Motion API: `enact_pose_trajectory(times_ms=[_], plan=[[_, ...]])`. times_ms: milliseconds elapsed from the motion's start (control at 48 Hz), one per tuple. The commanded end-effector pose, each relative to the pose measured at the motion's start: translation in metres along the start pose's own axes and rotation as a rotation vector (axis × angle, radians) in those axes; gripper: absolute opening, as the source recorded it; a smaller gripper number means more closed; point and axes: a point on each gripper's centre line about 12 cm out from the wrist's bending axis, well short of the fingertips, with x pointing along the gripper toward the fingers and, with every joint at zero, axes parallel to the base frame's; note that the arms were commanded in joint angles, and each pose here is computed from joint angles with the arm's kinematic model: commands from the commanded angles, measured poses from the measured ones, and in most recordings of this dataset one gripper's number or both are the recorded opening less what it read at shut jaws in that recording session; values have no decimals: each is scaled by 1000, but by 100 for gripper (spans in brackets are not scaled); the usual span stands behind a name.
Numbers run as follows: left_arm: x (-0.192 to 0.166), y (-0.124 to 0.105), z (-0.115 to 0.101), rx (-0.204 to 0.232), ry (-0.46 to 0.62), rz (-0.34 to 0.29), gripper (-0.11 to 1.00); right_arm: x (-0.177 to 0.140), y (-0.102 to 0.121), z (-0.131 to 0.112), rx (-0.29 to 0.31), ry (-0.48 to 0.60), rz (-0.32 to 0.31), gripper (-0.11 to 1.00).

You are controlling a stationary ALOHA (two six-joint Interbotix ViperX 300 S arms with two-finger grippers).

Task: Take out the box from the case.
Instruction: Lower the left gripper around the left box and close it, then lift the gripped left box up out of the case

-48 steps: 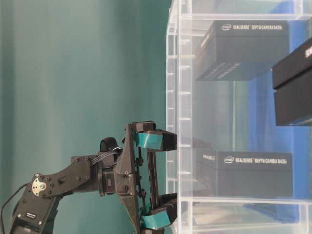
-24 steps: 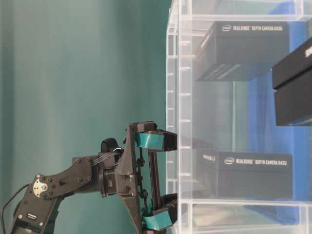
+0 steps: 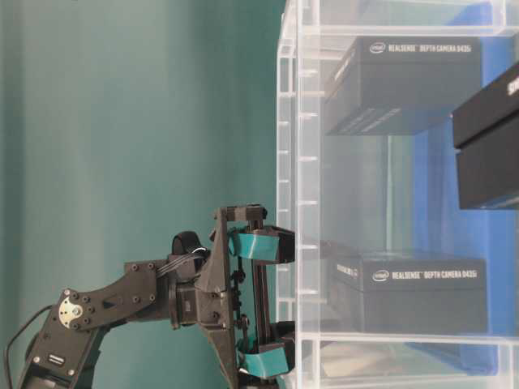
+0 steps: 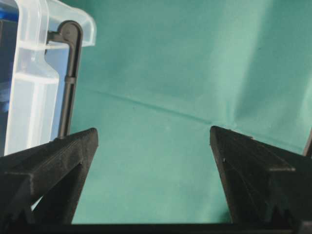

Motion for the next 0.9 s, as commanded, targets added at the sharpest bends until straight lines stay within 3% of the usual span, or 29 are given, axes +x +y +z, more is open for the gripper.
enact_pose_trajectory(times_ms=[0, 355, 688, 876], plan=[[-15, -7, 1, 2, -14, -46, 61, -7, 0, 2, 2, -17, 24, 94], [-30, -13, 3, -1, -18, -77, 61, -7, 0, 1, 2, -17, 25, 94], [-73, -23, 6, 5, -24, -86, 61, -8, -1, 1, 2, -18, 26, 94], [-115, -22, 10, -2, -46, -117, 61, -9, -1, 1, 3, -26, 39, 94]])
